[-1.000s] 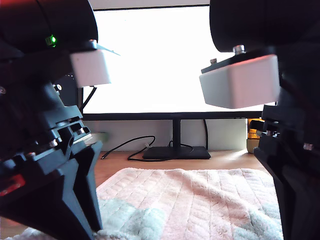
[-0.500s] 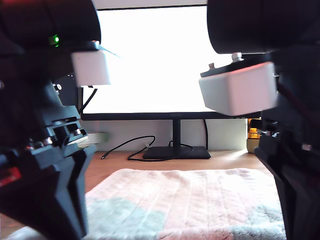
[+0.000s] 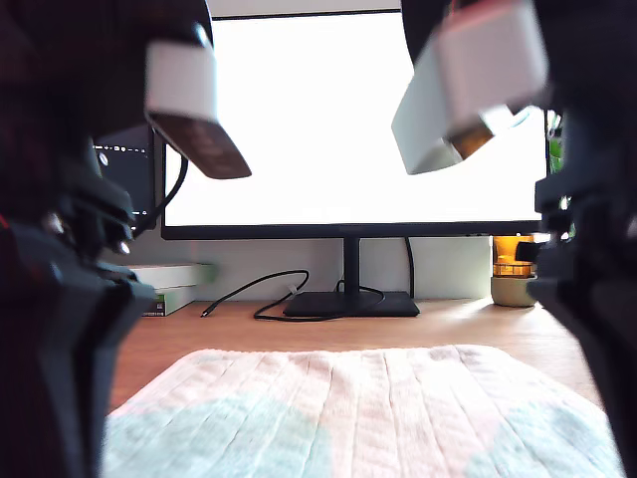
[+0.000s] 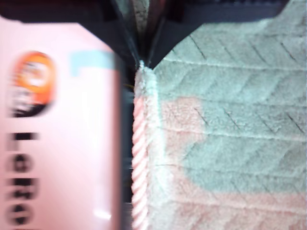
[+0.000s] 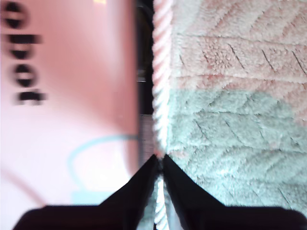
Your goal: Fold the tea towel to a neat square and place it to the right
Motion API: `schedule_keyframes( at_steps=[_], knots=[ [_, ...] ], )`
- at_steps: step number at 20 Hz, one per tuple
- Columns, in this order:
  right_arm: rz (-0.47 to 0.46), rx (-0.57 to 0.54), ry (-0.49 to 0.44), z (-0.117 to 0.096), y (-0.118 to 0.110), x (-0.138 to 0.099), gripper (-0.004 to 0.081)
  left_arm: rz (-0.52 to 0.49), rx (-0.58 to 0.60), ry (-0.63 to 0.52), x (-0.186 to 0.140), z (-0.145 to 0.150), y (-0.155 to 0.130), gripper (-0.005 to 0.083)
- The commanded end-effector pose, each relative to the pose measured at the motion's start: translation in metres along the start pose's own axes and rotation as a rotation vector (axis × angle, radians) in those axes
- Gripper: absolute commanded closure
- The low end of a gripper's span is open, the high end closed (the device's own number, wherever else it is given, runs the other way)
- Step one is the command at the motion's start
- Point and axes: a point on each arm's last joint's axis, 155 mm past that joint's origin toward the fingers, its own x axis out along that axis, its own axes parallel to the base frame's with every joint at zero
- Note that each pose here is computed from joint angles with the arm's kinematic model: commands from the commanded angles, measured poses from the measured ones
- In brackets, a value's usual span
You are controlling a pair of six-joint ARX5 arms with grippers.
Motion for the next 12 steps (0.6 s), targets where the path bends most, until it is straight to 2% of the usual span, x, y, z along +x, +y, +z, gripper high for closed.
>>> schedule_keyframes(
  at_steps=[1,3,6,9,12],
  knots=[
    [0.079,0.024,0.128,-0.033,0.020,0.007,0.0783,-0.068,-0.059,0.120,0.003,-0.031,-0.015,0.0798],
    [0.097,0.027,0.140,-0.034,0.023,0.001,0.0783,-0.091,-0.068,0.137,-0.007,-0.029,-0.019,0.0798],
    [0.075,0.024,0.111,-0.023,0.015,-0.011,0.0783,-0.063,-0.061,0.114,-0.020,-0.015,-0.011,0.0798],
    [0.007,0.049,0.060,-0.009,-0.008,-0.022,0.0783,0.022,-0.046,0.096,-0.034,-0.005,0.013,0.0798],
    [-0.064,0.108,0.032,-0.010,-0.035,-0.026,0.0783,0.090,-0.052,0.087,-0.040,-0.008,0.037,0.0798]
  ],
)
